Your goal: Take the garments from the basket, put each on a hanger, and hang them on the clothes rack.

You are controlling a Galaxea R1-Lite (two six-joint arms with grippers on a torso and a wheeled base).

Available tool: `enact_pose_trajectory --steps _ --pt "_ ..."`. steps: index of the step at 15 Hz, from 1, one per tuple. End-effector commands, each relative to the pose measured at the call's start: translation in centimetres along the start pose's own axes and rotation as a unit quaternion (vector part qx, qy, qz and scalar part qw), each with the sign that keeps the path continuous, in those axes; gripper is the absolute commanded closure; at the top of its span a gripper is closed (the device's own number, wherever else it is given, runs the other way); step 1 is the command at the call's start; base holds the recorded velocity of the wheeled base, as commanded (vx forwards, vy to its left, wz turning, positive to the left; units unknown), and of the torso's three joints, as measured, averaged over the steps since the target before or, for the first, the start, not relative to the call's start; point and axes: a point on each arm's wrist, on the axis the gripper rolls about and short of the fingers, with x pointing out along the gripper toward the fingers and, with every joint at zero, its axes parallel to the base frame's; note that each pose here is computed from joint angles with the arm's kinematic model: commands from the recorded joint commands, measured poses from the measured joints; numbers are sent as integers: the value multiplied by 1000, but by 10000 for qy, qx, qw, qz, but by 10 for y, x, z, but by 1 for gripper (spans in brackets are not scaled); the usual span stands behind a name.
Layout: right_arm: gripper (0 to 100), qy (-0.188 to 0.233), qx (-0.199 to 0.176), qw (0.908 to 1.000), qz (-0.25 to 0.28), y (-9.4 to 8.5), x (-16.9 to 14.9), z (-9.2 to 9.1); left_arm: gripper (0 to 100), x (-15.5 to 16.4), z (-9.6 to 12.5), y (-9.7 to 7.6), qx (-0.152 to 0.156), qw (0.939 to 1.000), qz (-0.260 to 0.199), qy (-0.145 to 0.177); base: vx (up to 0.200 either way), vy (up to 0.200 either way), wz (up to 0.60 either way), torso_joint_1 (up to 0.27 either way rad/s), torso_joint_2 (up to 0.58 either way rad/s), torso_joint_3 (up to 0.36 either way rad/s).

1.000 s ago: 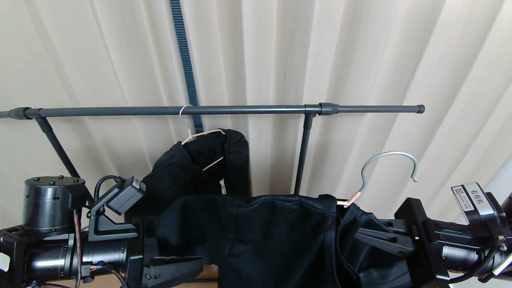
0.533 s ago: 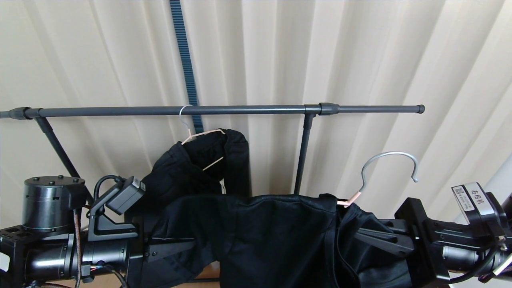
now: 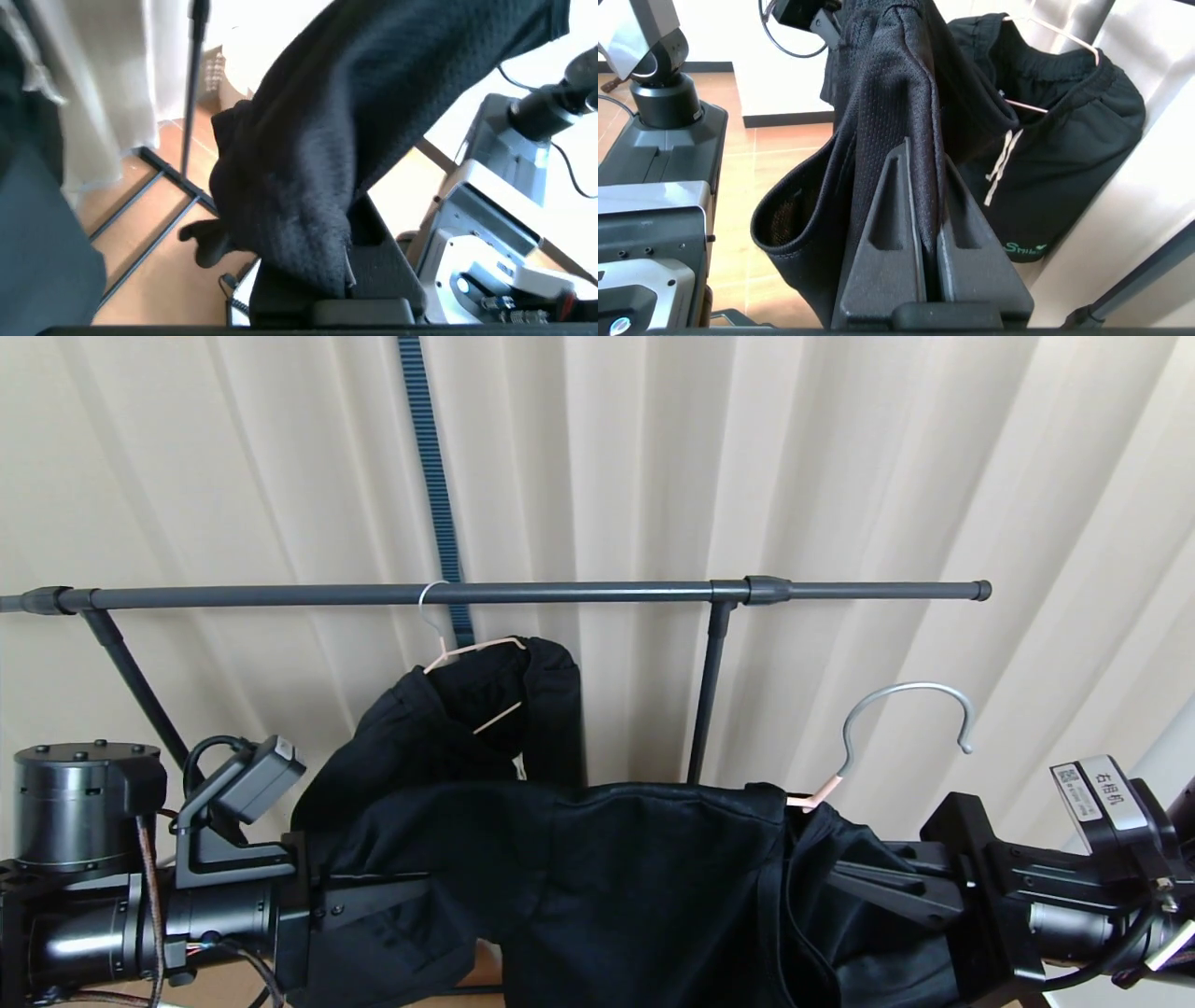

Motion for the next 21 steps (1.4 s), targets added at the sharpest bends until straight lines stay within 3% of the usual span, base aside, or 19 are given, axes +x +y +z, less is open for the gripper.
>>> enact_pose_trajectory --steps 1,14,21 --pt "100 7 7 10000 -32 -2 0 0 100 -10 3 1 28 9997 178 -150 0 0 0 0 0 0" --pt "100 -80 38 9992 -386 -14 -10 6 100 -41 -7 10 -311 9944 908 -432 0 0 0 0 0 0" --pt "100 -97 41 9982 -594 -22 -16 7 100 -43 -8 10 -460 9933 956 -457 0 0 0 0 0 0"
